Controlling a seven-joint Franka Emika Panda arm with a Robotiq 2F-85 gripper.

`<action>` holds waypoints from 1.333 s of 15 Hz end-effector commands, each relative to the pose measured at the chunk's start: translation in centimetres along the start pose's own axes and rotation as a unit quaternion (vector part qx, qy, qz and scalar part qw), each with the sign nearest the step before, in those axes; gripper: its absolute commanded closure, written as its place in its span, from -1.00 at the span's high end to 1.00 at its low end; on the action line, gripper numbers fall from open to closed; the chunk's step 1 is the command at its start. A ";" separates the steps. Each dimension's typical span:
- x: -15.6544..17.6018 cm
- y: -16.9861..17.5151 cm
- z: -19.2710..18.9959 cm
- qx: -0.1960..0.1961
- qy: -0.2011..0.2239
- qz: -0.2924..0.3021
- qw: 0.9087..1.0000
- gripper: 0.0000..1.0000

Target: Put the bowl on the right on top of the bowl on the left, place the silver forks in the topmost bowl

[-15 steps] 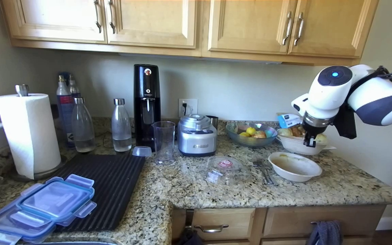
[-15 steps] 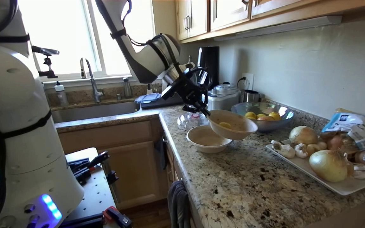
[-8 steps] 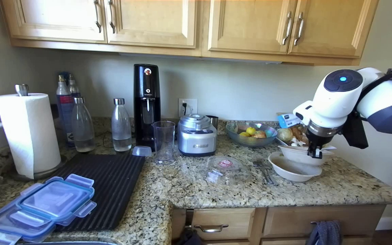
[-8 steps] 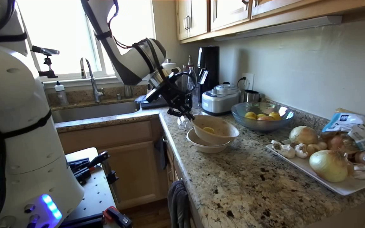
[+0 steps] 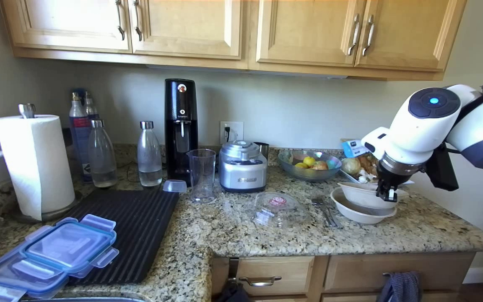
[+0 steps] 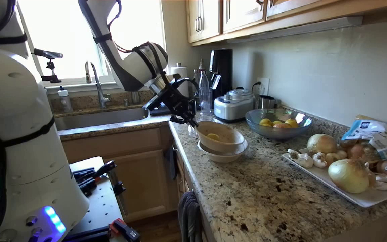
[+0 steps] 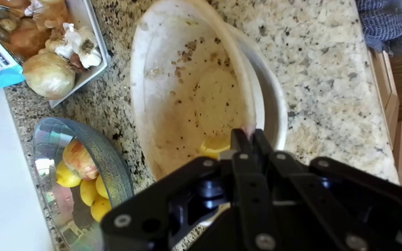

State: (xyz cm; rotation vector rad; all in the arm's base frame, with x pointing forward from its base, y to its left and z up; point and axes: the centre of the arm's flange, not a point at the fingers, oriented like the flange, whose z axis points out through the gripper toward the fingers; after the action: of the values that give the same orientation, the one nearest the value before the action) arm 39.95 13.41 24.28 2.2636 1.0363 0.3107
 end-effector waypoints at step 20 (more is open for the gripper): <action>-1.0 1.4 2.4 0.024 0.055 0.027 0.998 0.25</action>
State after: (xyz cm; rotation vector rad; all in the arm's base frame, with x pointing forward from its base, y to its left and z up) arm 40.85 11.85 24.00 2.3301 1.0637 0.4051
